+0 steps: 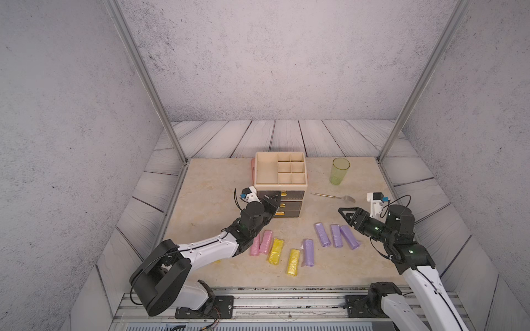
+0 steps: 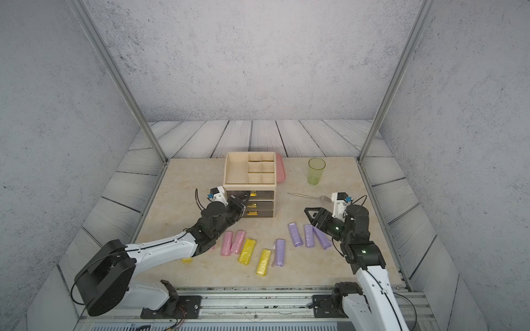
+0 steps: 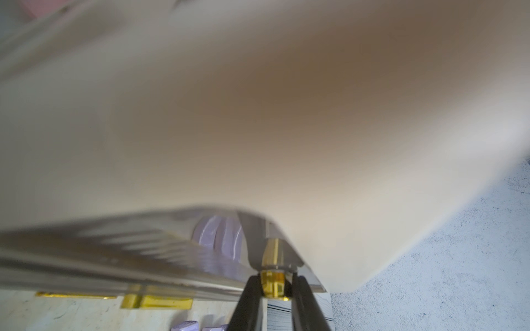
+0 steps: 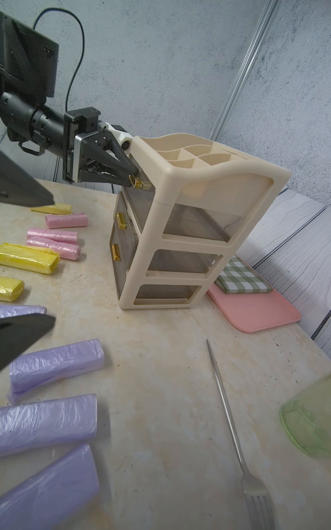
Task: Sort the rolls of trash bags by color and place them into the drawer
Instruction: Open the drawer in the storage box.
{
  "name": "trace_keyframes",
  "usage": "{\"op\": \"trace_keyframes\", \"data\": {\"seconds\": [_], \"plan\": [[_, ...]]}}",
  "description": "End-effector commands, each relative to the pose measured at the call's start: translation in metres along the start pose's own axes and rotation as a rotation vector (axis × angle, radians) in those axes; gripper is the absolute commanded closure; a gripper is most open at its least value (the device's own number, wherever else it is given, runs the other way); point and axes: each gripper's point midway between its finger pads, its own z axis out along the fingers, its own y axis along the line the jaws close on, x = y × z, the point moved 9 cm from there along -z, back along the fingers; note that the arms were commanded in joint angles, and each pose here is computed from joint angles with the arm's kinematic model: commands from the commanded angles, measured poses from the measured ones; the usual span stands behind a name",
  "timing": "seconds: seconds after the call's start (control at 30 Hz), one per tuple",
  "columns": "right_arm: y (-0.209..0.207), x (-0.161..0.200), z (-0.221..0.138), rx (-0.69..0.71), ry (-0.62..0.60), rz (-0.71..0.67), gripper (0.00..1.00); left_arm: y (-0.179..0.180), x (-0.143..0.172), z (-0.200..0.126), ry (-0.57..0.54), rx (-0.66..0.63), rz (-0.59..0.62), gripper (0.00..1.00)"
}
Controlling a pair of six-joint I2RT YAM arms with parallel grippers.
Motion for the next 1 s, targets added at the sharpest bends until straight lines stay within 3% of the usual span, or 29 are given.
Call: {"op": "trace_keyframes", "data": {"seconds": [0.0, 0.13, 0.77, 0.97], "plan": [[0.0, 0.005, 0.0, -0.019, 0.012, 0.003, 0.37, -0.011, 0.0, 0.005, 0.005, 0.028, 0.025, 0.89], [-0.002, 0.006, -0.002, -0.012, 0.007, -0.004, 0.37, -0.01, 0.003, 0.002, 0.021, 0.035, -0.006, 0.94], [-0.005, 0.006, 0.006, -0.051, 0.012, 0.027, 0.38, 0.025, 0.012, -0.043, 0.046, -0.045, -0.149, 0.94], [0.012, -0.006, 0.011, -0.094, 0.029, -0.05, 0.39, 0.036, 0.012, -0.055, 0.073, -0.101, -0.156, 0.94]]}}
